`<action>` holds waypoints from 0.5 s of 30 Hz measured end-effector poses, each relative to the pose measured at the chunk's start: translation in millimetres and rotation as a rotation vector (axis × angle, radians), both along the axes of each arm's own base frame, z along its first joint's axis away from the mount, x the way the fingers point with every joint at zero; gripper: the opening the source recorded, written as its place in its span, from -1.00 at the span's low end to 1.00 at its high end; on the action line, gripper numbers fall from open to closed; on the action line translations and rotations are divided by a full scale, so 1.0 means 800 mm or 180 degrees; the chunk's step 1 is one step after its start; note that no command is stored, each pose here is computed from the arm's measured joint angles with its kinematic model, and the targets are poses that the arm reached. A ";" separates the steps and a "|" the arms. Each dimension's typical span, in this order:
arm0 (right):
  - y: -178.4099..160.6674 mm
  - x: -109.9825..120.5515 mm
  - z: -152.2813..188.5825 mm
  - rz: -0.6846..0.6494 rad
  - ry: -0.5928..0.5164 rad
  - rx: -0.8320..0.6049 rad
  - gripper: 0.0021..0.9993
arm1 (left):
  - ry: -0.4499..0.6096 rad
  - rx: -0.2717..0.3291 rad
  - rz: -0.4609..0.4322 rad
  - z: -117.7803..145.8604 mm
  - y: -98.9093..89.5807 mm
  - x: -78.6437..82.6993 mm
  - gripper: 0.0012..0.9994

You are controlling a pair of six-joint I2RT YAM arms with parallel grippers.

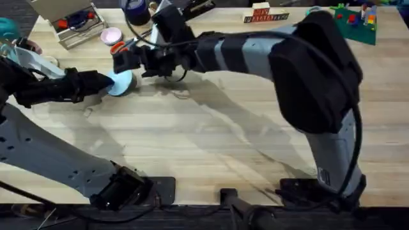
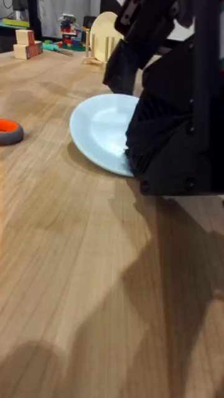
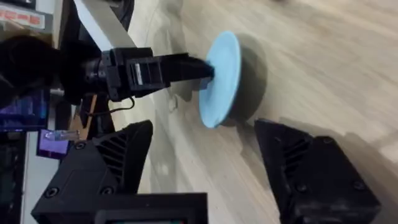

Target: Pick up the plates from the table one by one and place each into a slot on the dish rack.

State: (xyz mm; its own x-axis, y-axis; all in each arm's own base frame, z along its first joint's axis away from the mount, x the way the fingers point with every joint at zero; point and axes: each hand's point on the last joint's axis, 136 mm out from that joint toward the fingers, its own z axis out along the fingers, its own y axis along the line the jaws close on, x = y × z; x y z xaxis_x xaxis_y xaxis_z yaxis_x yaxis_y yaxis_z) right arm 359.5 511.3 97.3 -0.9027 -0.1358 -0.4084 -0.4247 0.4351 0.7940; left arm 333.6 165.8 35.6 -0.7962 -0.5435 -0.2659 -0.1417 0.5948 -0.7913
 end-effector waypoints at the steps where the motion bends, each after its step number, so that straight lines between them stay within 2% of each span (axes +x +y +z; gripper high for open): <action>1: 0.005 -0.003 -0.002 -0.0007 -0.0004 -0.0012 0.95 | 0.0000 0.0000 0.0000 0.000 0.000 0.000 -0.92; 7: 0.022 -0.011 -0.006 -0.0114 -0.0087 -0.0090 0.90 | 0.0005 -0.0005 0.0000 0.000 0.000 0.000 -0.92; 15: 0.032 -0.005 -0.011 -0.0303 -0.0228 -0.0174 0.88 | 0.0005 -0.0006 0.0000 0.000 0.000 0.000 -0.92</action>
